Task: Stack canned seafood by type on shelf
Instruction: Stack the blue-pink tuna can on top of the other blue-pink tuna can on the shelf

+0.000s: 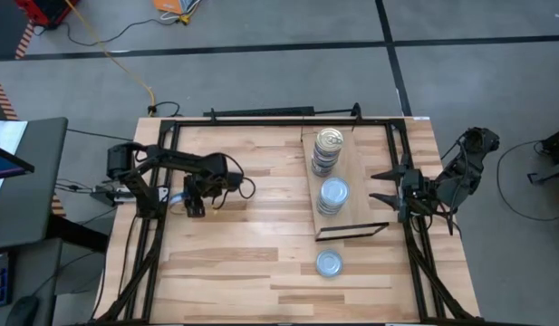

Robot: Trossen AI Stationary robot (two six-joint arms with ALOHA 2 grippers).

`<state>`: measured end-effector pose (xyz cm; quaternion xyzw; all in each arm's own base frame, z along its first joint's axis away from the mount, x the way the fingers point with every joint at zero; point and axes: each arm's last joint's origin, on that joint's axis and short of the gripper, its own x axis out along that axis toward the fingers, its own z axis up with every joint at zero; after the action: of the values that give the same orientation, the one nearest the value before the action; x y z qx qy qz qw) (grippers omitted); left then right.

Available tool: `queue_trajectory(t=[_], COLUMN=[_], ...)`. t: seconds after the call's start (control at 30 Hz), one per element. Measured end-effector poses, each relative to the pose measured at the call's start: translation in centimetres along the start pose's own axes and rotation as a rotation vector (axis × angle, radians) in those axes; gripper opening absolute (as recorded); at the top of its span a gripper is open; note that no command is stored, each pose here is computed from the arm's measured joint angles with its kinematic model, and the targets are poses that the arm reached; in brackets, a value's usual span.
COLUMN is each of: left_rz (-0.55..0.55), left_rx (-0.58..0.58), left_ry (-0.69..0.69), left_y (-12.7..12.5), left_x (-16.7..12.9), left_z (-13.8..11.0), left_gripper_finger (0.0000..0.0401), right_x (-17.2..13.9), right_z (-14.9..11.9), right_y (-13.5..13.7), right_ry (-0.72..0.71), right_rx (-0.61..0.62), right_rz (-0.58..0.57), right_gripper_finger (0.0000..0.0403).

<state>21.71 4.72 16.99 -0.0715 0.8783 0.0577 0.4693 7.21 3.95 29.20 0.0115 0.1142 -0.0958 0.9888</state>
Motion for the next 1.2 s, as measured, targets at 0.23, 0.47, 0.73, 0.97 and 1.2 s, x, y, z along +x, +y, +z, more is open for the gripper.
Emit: queue_trajectory(t=[0.23, 0.47, 0.73, 0.97, 1.2], left_rz=[-0.001, 0.027, -0.088, -0.289, -0.447], left_rx=[0.043, -0.045, -0.244, -0.353, -0.349], left_ry=[0.018, -0.110, -0.840, -1.550, -2.147], left_y=[-0.8, -0.9, -0.1, 0.2, 0.6], left_x=[0.0, -2.2, -9.5, -16.2, -21.5], left_z=[-0.2, -0.1, -1.9, -5.1, -3.4], left_gripper_finger=[0.0181, 0.0181, 0.0181, 0.0181, 0.0181], right_x=[0.0, 0.0, 0.0, 0.0, 0.0], right_z=[0.0, -0.1, -0.1, -0.1, 0.0], right_y=[0.0, 0.0, 0.0, 0.0, 0.0], right_ry=[-0.001, 0.005, 0.006, 0.008, -0.003], right_rx=[0.001, -0.008, -0.008, -0.010, 0.005], right_rz=[0.000, -0.002, -0.002, -0.003, 0.000], right_gripper_finger=[0.0277, 0.0277, 0.0277, 0.0277, 0.0277])
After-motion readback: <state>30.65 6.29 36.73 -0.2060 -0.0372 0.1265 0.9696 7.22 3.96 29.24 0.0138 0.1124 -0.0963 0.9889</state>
